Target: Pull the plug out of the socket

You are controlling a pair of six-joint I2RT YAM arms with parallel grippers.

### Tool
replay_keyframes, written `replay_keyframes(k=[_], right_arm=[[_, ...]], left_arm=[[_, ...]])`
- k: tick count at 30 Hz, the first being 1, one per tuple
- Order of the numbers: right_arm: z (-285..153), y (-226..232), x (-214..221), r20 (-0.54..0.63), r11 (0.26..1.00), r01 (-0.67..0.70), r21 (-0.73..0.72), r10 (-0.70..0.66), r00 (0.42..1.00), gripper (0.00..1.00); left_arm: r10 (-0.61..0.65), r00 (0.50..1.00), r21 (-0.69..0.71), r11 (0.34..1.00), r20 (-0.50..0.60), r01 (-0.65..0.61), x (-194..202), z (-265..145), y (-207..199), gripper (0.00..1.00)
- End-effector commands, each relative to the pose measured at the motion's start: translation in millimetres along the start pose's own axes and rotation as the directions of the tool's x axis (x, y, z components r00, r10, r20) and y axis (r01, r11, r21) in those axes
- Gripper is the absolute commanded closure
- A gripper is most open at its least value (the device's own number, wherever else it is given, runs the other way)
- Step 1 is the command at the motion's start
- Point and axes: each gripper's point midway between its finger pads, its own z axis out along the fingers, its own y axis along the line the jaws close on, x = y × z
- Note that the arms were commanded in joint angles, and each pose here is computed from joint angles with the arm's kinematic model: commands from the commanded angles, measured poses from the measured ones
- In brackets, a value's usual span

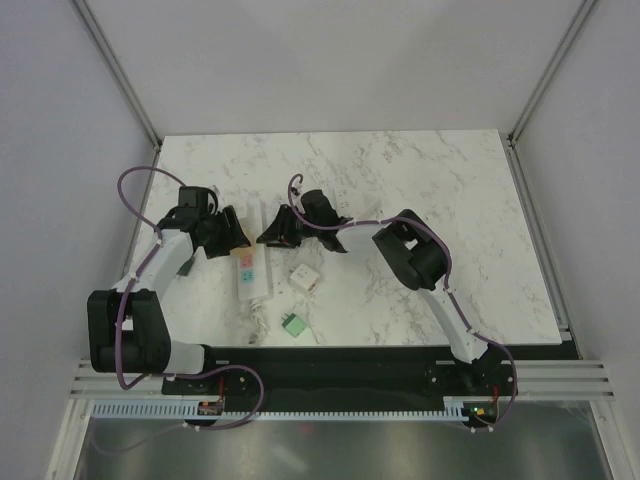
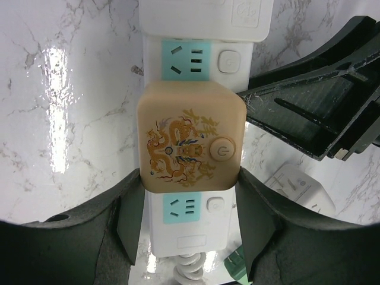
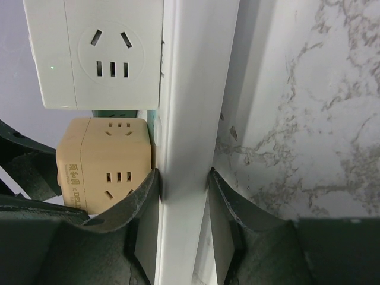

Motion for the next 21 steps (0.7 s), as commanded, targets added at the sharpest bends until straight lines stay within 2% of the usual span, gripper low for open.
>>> replay_keyframes(k=[1,7,13,15,21], right_arm=[[-2,-21,0,0.015,0.984,0.066,0.168,-0.069,0.997,1.0],[-9,-40,-2,0.013,0.95,0.097,0.297,-0.105,0.994,1.0],[-11,-46,-1,0.018,0.943,0.089,0.32,-0.1,0.995,1.0],[-11,-46,-2,0.024,0.942,0.085,0.324,-0.097,0.995,1.0],[-12,-51,-1,0.025,0.937,0.078,0.34,-0.092,0.995,1.0]], left_arm=[[0.053,0.99,0.063,0.996,0.134,-0.062,-34,-18,-21,0.98],[0.055,0.987,0.034,0.998,0.149,-0.061,-36,-20,-16,0.98],[0.06,0.991,0.231,0.969,0.121,-0.086,-29,-21,-48,0.98],[0.069,0.985,0.272,0.956,0.16,-0.111,-32,-27,-56,0.98],[0.072,0.972,0.259,0.957,0.226,-0.131,-39,-38,-56,0.98]])
